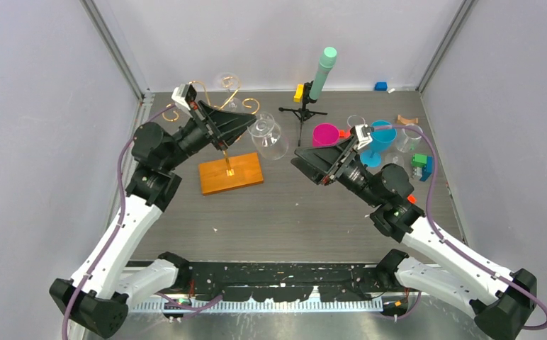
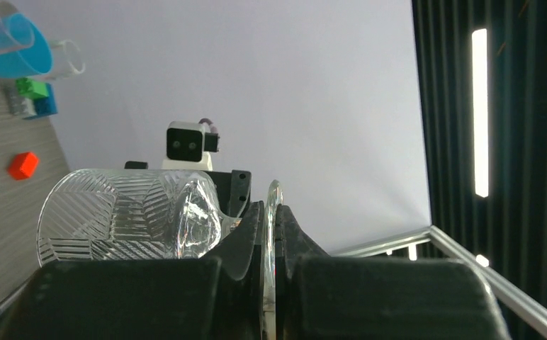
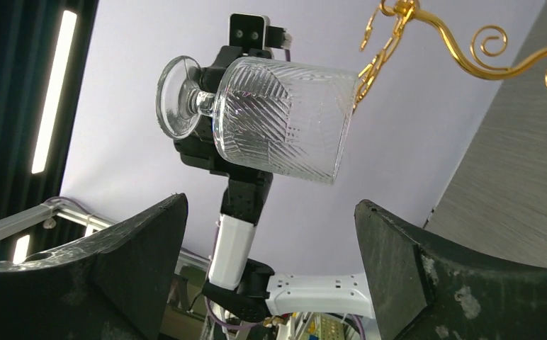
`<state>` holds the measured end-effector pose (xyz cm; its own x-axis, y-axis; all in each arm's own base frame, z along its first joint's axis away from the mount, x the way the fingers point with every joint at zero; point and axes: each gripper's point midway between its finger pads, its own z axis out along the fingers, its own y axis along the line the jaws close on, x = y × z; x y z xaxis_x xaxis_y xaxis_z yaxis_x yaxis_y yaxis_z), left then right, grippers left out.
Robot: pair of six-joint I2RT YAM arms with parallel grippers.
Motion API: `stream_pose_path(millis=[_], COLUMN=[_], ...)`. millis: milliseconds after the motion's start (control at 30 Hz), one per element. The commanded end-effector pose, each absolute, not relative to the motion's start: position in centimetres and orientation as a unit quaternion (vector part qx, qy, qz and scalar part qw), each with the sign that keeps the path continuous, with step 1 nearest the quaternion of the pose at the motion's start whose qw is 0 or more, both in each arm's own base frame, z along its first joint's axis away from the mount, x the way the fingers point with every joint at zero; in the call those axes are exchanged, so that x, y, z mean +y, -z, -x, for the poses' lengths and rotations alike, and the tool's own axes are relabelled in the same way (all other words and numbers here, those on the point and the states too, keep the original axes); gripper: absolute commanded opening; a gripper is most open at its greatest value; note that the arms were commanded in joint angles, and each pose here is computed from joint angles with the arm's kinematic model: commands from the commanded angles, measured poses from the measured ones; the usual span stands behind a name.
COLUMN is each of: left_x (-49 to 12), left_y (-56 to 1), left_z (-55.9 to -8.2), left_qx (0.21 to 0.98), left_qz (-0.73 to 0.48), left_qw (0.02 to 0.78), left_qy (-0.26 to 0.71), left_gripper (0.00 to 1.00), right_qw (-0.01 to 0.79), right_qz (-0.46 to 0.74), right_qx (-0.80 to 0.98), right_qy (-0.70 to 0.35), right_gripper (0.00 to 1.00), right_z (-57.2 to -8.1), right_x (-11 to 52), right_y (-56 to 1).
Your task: Take the wine glass off the wine glass rack
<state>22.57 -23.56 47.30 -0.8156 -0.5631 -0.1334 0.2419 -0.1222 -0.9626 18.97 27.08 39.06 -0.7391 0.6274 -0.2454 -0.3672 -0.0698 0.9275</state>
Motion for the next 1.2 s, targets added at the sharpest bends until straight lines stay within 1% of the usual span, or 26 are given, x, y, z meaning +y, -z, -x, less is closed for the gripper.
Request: stream_pose_path(millis=[0,300,400,600,667,733,767,833,900,1067,1167], left_x=[-22.4,-23.4,-23.4,-23.0,-22.8,-22.6,-22.4,-22.1,-21.9,-21.3,-20.9], left_y=[-55.4,-56.1,-56.2,-56.2,-56.2,-56.0,-55.9,-55.6,-55.3,-54.8,-54.5], left_z=[-19.9,-19.1,-18.7,-17.9,-17.8,-17.8,-17.9,-18.2,-18.3,-18.7,-19.0], left_qx=[0.491,0.472,0.467,0.455,0.450,0.446,0.444,0.440,0.437,0.429,0.423], left_qz=[0.107,0.128,0.133,0.139,0.141,0.149,0.156,0.169,0.180,0.201,0.216], left_qw=[0.312,0.289,0.285,0.281,0.279,0.280,0.282,0.282,0.279,0.280,0.287], left_qy=[0.806,0.823,0.827,0.833,0.836,0.837,0.836,0.835,0.836,0.835,0.832], left_gripper=[0.00,0.00,0.00,0.00,0.00,0.00,0.00,0.00,0.00,0.00,0.00], right_qw=[0.377,0.395,0.407,0.387,0.379,0.371,0.368,0.366,0.368,0.373,0.373], right_qz=[-0.098,-0.071,-0.034,0.017,0.033,0.048,0.058,0.071,0.085,0.117,0.131], right_qx=[0.514,0.483,0.436,0.378,0.360,0.346,0.341,0.333,0.327,0.311,0.303], right_qy=[-0.764,-0.778,-0.802,-0.841,-0.852,-0.860,-0.863,-0.866,-0.866,-0.867,-0.867], right_gripper=[0.93,0.93,0.92,0.90,0.87,0.79,0.72,0.65,0.60,0.57,0.50], right_z=[-18.2,-17.7,-16.2,-13.9,-13.2,-12.6,-12.3,-11.9,-11.6,-11.2,-11.1], right_x=[25.9,25.8,25.3,25.1,25.0,25.0,25.1,25.3,25.4,26.0,26.3], right_y=[-44.1,-46.4,-47.9,-49.9,-50.6,-51.2,-51.3,-51.8,-52.2,-52.9,-53.5])
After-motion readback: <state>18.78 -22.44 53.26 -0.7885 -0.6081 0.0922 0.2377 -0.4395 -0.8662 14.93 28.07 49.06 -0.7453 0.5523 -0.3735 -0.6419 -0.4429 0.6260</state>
